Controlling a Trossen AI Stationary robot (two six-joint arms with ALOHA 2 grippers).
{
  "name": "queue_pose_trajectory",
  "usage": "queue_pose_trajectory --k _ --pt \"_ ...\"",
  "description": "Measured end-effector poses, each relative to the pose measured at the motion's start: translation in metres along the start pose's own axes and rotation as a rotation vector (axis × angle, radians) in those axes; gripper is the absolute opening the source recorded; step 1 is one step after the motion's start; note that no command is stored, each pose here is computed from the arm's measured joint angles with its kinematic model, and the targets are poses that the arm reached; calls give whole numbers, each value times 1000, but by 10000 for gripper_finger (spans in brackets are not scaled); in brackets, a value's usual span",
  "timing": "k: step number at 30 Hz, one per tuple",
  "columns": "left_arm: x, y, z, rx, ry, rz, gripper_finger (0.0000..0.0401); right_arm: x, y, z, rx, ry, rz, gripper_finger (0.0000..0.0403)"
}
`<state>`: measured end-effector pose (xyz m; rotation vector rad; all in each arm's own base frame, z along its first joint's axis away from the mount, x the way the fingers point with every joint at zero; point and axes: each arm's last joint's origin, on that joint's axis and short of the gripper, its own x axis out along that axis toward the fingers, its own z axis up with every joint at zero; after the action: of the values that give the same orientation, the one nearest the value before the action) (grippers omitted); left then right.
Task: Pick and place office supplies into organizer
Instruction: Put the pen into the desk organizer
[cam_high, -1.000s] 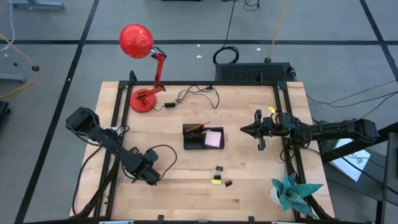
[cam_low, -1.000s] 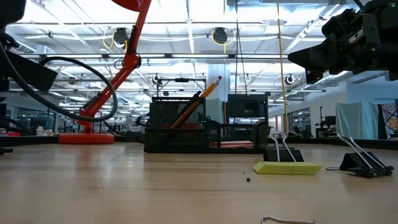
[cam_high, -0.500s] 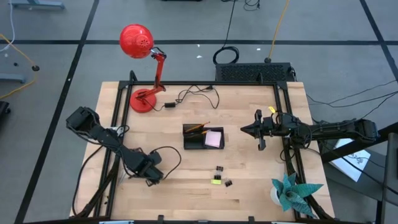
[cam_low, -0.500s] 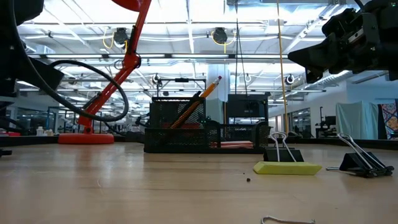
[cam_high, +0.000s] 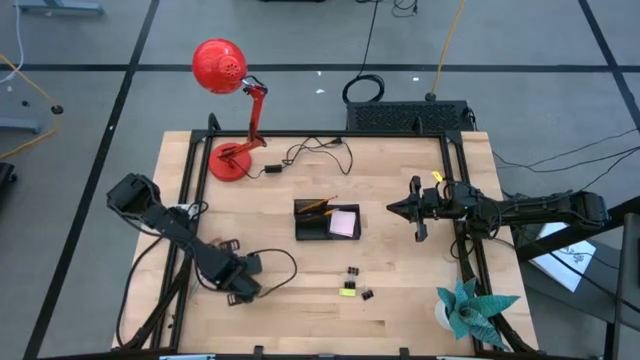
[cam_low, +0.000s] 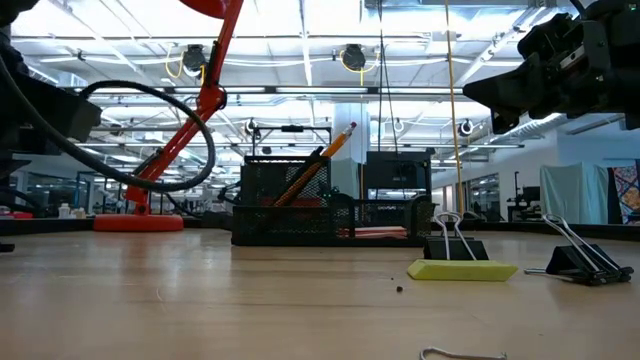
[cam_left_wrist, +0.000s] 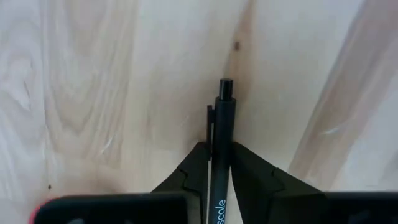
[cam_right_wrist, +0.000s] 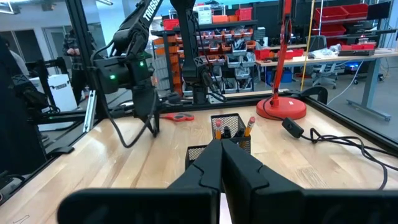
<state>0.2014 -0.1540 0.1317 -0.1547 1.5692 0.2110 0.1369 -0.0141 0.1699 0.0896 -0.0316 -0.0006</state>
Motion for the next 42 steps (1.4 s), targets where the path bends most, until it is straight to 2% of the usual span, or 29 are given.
queue_pose_trajectory --k 7,12,16,20,24,27,30,33,36,42 --pt "-10 -1 5 41 -109 -22 33 0 0 0 0 0 0 4" --pt "-30 -6 15 109 -351 -63 39 0 0 1 -1 -9 1 4" --pt "-53 -8 26 177 -597 -93 37 0 0 1 -2 -12 1 4" --pt "-79 -4 35 240 -866 6 34 0 0 2 -2 -16 1 4" --pt "-107 5 49 233 -1101 112 43 0 0 2 9 -16 1 4" --pt "-126 13 65 251 -1249 134 44 0 0 2 8 -19 2 4" --pt "-139 22 80 314 -1369 135 45 0 0 2 -1 -21 2 4" --pt "-142 39 96 328 -1401 191 45 0 0 2 -2 -24 2 4" --pt "-132 67 110 254 -1358 243 46 0 0 2 -3 -24 2 4" --pt "-100 120 119 135 -1418 107 46 0 0 2 -3 -23 2 4"
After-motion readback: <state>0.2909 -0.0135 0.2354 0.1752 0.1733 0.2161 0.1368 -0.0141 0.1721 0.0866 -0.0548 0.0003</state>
